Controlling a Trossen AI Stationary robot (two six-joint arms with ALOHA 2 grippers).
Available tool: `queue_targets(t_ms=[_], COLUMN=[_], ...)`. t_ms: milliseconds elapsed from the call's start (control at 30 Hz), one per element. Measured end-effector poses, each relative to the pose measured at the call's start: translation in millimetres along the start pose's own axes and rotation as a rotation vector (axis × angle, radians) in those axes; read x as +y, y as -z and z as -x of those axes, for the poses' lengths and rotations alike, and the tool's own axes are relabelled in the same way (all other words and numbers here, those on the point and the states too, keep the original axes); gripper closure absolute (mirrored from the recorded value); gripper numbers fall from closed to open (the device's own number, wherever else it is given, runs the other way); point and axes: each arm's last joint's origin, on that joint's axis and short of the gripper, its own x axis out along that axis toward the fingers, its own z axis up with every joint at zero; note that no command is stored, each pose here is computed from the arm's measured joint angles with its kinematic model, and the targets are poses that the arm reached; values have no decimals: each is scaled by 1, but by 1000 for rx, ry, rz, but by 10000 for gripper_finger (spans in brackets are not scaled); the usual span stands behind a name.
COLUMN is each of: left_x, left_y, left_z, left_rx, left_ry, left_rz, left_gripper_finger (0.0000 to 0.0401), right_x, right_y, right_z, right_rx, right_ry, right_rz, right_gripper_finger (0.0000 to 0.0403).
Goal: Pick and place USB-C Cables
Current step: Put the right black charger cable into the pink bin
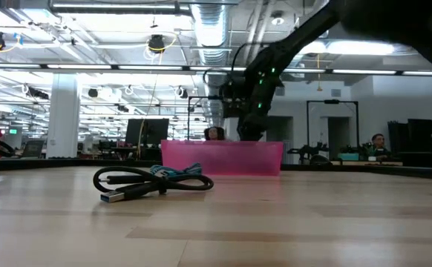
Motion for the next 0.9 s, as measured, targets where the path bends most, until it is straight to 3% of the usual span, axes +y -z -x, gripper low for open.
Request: queue_targets(t_ms=[600, 900], left_x=[6, 7], left_y=[-1, 0], left_z=[-2, -2], left_rx=[1, 8], left_ry=[-40, -55], left_rz=[-11, -20], left_gripper_finger=[175, 175], right_x=[1, -1], right_y=[1, 3], right_z=[-19, -20], right_rx=[28, 33], right_ry=[-20, -14], right_rz=[34, 50], right_gripper_finger=[325, 271])
